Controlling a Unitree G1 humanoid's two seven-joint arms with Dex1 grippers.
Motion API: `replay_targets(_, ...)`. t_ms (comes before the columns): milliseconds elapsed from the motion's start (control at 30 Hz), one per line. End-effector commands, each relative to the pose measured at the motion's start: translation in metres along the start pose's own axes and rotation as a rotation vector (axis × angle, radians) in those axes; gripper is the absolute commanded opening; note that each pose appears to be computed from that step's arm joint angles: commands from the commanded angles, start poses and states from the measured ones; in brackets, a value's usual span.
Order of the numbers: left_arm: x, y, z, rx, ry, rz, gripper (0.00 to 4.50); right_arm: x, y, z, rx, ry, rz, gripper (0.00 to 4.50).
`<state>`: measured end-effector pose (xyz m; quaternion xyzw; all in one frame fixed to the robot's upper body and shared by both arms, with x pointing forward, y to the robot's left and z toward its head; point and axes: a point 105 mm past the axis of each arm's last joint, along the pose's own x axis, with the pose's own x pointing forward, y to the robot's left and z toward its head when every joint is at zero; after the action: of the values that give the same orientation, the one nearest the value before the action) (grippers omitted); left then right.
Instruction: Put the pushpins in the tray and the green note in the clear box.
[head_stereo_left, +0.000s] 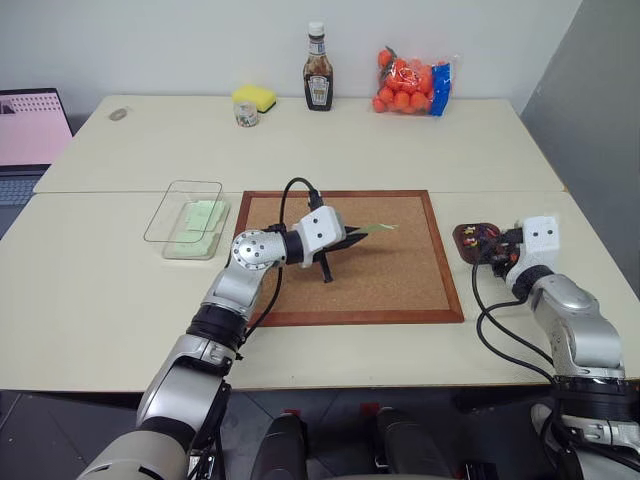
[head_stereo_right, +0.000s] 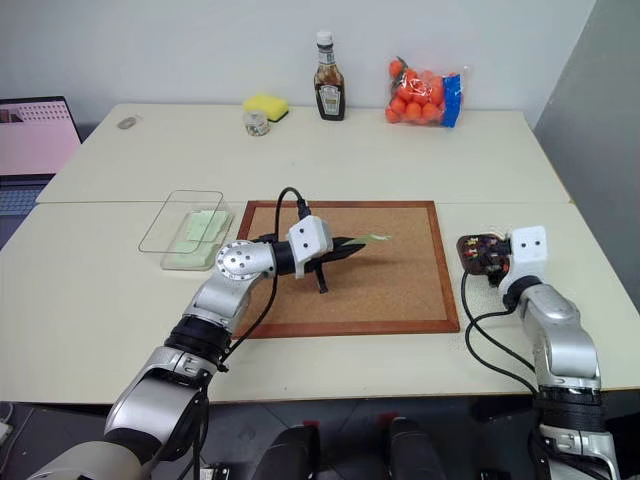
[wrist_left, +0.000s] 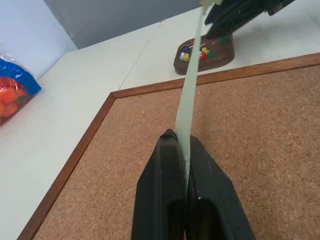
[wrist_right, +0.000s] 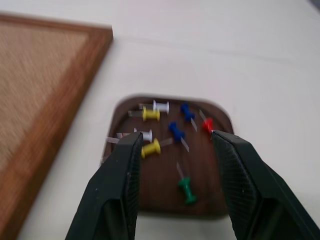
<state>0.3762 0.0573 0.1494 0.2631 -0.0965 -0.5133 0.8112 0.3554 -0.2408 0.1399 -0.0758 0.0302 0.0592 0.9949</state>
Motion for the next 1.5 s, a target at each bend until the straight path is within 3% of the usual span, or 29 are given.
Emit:
replay_targets(33, -0.015, 0.034, 0.014, -0.005, -0.023, 0.132, 0.00, -0.012, -0.005, 0.038, -0.015, -0.157, -0.003, 2.29)
replay_targets(200, -0.034, 0.052, 0.017, -0.037, -0.004, 0.222, 0.00, -0.018, 0.015, 0.046, -0.002, -0.191, 0.119, 2.29)
replay_targets(433, -0.100, 0.088, 0.012, -0.134, 0.118, 0.506, 0.00, -0.028, 0.111, 0.066, -0.114, -0.239, 0.558, 2.29)
replay_targets(700, -0.171, 0.084, -0.020, -0.305, 0.353, 0.774, 0.00, -0.021, 0.185, 0.084, -0.173, -0.292, 0.886, 2.29)
replay_targets(800, -0.188, 0.083, -0.030, -0.352, 0.419, 0.835, 0.00, -0.018, 0.203, 0.089, -0.195, -0.293, 0.991, 3.06)
replay_targets(1033, -0.198, 0.096, -0.044, -0.466, 0.461, 0.950, 0.00, -0.007, 0.222, 0.099, -0.269, -0.320, 1.033, 4.48)
replay_targets(1433, -0.213, 0.110, -0.051, -0.716, 0.421, 1.167, 0.00, -0.007, 0.230, 0.102, -0.281, -0.332, 1.034, 4.48)
replay_targets(1500, -0.217, 0.113, -0.052, -0.748, 0.413, 1.209, 0.19, -0.007, 0.230, 0.102, -0.278, -0.335, 1.031, 4.49)
